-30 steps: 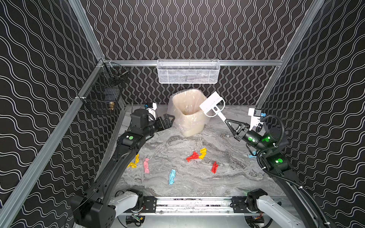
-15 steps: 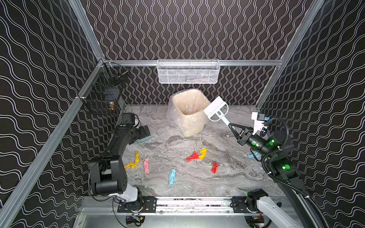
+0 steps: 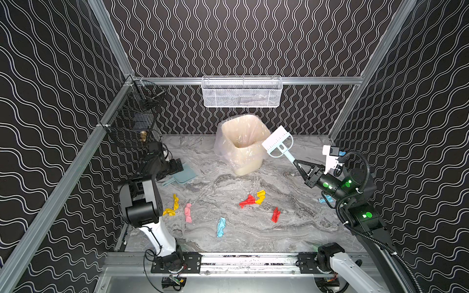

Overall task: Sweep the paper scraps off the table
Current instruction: 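Lower the left gripper to the teal dustpan while the right holds the brush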

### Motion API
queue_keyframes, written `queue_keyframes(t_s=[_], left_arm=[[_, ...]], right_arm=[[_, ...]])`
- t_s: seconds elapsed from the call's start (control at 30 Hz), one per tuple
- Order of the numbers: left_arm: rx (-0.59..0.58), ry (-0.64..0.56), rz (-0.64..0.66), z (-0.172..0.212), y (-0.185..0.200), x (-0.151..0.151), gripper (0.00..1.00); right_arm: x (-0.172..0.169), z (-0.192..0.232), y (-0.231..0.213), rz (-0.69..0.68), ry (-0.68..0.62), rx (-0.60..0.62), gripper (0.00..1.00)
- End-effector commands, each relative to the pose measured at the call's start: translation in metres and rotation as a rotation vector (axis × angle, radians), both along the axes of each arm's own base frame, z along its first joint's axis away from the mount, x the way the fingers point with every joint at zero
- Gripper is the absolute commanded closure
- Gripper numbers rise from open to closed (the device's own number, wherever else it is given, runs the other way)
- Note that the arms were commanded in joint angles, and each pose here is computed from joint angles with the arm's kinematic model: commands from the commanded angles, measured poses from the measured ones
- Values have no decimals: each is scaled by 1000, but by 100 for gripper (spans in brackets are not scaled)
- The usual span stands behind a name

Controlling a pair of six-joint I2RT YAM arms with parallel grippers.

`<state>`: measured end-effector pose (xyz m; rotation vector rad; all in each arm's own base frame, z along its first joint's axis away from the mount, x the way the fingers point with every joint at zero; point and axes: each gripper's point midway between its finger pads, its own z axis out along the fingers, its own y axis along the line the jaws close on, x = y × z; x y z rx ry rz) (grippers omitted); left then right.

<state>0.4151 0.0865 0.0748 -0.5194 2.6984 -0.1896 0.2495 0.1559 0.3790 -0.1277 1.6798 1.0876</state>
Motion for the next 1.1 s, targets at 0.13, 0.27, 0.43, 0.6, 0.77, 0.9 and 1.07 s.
queue_keyframes(t_s=[0.13, 0.27, 0.43, 0.6, 0.77, 0.9, 1.07], left_arm=[[-82, -30, -38, -10, -1, 13, 1], [-93, -5, -33, -16, -4, 6, 1], [-108, 5, -26, -17, -9, -4, 1], [-141, 19, -23, -19, -18, -16, 1], [-172, -2, -38, -9, -32, -20, 1], [-213, 19, -55, -14, -49, -29, 1], [-209, 43, -70, -18, -63, -42, 1]], right_arm=[[-2, 4, -2, -10, -23, -1, 100], [-3, 4, -4, -16, -28, -1, 100], [-6, 5, -5, -18, -30, -6, 100], [-8, 7, -6, -21, -39, -4, 100], [-9, 6, -5, -15, -38, -4, 100], [-10, 7, -5, -14, -42, -5, 100], [-10, 7, -4, -6, -43, -2, 100]])
